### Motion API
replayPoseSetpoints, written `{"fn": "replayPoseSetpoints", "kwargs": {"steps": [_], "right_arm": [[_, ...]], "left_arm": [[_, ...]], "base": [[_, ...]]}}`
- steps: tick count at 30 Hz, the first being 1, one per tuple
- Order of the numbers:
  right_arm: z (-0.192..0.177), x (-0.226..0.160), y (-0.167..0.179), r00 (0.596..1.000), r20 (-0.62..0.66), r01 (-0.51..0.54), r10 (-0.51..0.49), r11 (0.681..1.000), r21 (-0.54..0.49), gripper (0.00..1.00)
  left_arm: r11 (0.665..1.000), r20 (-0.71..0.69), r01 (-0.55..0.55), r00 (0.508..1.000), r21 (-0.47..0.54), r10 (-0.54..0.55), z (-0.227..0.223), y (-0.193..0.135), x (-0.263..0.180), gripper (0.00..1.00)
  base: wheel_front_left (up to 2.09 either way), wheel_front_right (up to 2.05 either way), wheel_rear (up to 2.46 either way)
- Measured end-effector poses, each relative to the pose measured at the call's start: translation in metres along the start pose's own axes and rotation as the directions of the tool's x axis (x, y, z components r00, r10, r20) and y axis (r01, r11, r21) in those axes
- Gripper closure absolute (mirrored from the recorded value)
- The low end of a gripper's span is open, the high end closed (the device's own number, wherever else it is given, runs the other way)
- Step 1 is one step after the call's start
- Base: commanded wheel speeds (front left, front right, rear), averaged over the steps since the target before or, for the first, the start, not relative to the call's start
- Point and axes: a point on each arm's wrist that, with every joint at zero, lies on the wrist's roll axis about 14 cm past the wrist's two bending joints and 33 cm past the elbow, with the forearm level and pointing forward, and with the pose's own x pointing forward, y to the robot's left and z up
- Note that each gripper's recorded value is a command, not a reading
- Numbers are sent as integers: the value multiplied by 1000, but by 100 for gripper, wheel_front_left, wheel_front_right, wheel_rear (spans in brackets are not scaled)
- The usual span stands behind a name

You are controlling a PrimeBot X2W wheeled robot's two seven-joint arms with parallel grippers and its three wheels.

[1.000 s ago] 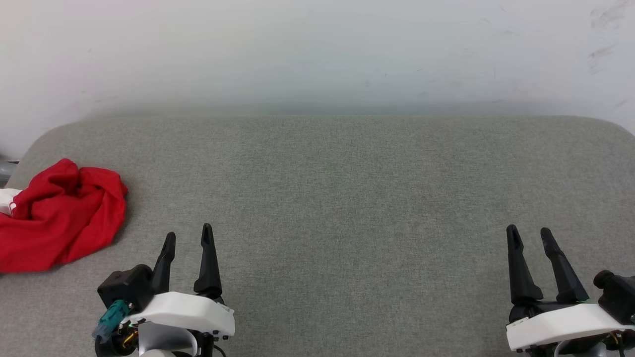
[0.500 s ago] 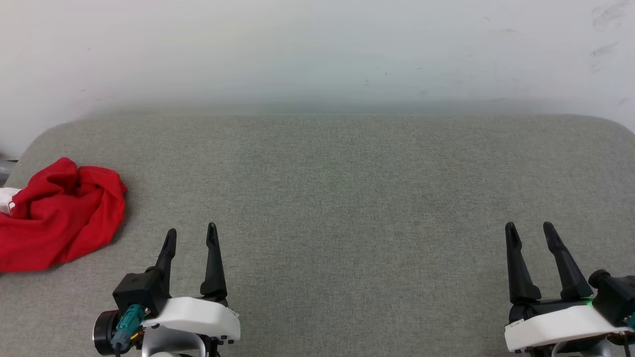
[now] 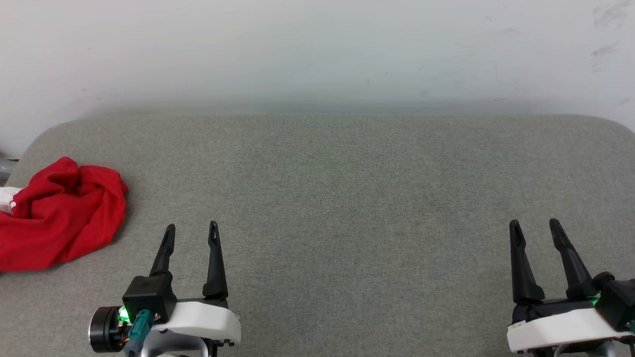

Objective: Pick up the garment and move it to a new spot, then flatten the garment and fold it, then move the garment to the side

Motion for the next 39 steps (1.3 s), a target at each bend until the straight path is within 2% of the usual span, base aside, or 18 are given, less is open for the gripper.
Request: {"fn": "replayPoseSetpoints", "kwargs": {"steps": [14, 39], "right_arm": [[3, 1, 6, 999, 19, -28, 29, 997, -66, 0], [-6, 1, 0, 1000, 5, 0, 0, 1000, 9, 0]], "left_arm": [[999, 19, 14, 1000, 52, -15, 0, 0, -3, 0], [999, 9, 16, 1000, 40, -16, -6, 6, -2, 0]], "base": [[0, 0, 0], [0, 0, 0]]}}
